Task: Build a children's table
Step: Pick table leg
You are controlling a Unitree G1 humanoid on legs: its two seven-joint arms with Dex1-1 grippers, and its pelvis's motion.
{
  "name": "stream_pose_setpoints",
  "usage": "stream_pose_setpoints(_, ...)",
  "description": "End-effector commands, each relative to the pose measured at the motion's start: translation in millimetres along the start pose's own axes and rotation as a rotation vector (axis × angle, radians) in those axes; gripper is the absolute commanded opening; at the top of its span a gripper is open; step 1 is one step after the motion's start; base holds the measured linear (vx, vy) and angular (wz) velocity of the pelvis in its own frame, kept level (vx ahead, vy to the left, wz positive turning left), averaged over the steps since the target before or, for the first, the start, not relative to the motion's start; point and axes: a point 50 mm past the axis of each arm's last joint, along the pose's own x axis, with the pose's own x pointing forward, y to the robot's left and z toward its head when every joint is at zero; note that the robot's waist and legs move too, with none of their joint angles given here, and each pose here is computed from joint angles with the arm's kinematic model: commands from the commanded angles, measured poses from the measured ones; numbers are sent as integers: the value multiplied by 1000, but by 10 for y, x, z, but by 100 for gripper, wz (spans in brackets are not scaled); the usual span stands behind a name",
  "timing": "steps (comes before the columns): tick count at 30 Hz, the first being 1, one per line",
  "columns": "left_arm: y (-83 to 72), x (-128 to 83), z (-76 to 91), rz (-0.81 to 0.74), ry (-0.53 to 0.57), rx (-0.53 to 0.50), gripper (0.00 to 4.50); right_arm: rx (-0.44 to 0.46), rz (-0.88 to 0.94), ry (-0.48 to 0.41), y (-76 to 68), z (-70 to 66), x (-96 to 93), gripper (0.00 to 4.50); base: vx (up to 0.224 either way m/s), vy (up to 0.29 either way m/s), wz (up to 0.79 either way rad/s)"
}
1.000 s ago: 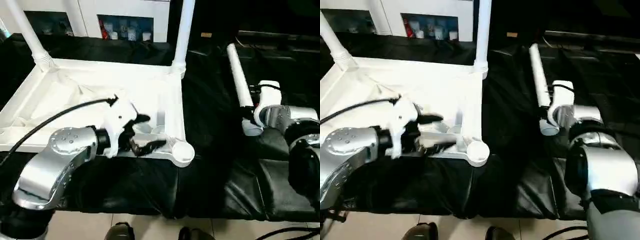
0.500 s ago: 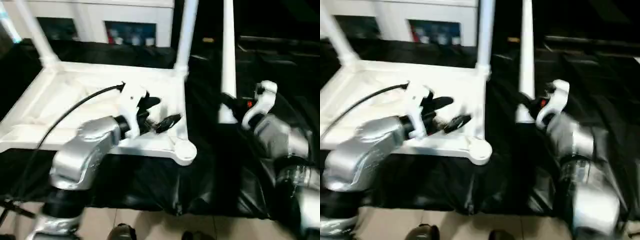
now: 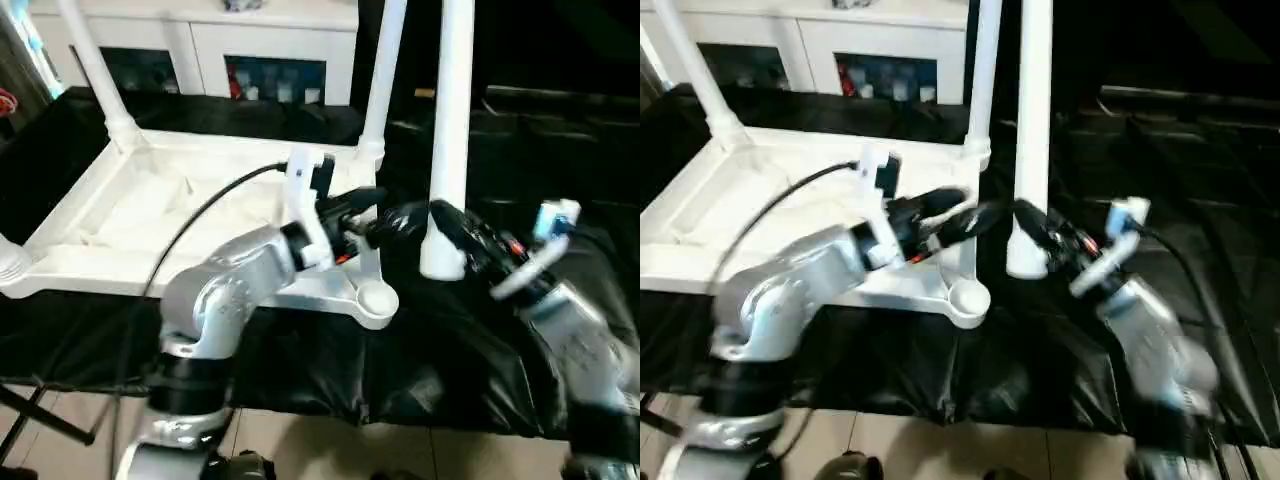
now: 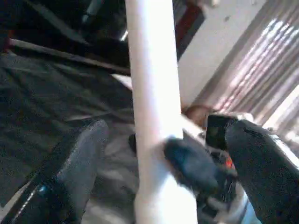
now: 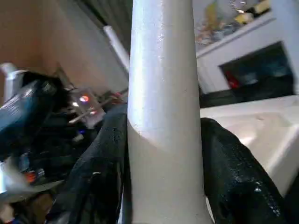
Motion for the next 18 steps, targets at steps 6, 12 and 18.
stream_pose_setpoints(6, -86, 139, 31, -53, -17, -59, 450, -47, 85, 129, 151, -77, 111, 188, 0, 0, 0)
stream_pose_setpoints(12, -45, 176, 32, 49, 0, -43, 450, -142, 20, 221, 139, -173, 223, 188, 0, 0, 0)
stream_pose_setpoints(18, 165, 200, 165, 337, -94, -84, 402, -345, -121, 283, 134, -273, 509, 188, 0, 0, 0)
